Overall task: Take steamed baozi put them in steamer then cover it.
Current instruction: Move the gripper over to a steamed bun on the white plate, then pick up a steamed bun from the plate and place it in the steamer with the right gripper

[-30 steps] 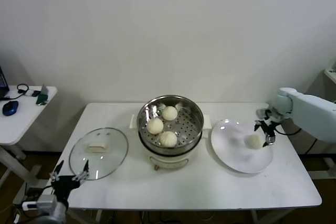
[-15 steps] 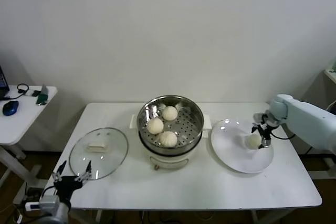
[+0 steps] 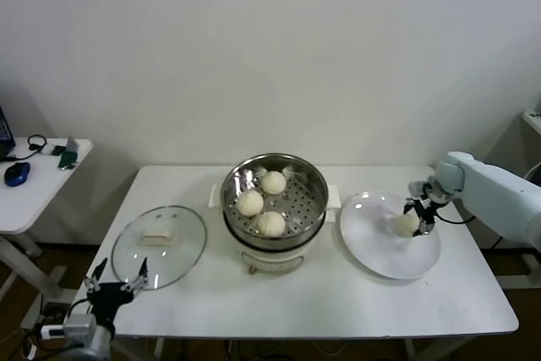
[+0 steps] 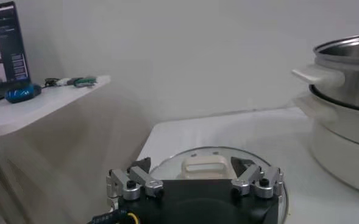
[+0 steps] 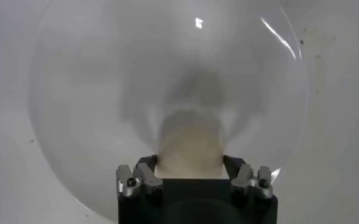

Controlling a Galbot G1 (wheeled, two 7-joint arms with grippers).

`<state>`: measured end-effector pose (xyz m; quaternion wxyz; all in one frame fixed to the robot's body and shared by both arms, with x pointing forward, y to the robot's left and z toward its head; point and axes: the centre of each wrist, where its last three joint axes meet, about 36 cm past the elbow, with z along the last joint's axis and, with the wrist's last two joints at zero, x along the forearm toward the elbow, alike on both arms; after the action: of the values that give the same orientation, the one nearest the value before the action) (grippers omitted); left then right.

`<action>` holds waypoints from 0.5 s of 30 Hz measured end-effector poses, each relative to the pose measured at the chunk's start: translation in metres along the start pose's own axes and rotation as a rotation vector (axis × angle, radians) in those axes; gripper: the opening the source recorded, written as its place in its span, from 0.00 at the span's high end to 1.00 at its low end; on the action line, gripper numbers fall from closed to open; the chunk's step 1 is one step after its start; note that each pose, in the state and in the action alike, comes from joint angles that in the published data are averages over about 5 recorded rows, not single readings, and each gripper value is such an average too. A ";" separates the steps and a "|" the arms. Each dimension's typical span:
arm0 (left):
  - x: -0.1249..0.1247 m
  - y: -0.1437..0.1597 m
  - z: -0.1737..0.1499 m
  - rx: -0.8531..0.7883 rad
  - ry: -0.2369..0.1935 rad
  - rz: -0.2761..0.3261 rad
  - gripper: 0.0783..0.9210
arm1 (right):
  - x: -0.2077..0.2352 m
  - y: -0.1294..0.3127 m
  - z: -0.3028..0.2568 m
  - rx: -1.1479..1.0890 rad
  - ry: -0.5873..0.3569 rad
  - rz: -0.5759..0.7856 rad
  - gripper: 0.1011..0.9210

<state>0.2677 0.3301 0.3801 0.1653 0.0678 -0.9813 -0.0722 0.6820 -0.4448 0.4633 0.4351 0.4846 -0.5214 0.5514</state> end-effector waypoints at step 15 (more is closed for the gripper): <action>0.000 0.000 -0.010 0.003 -0.021 0.002 0.12 | 0.107 -0.037 -0.043 0.097 -0.022 0.051 0.25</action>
<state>0.2709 0.3284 0.3892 0.1548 0.0665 -0.9831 -0.0713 0.6988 -0.4018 0.5748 0.3913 0.4977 -0.5110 0.5814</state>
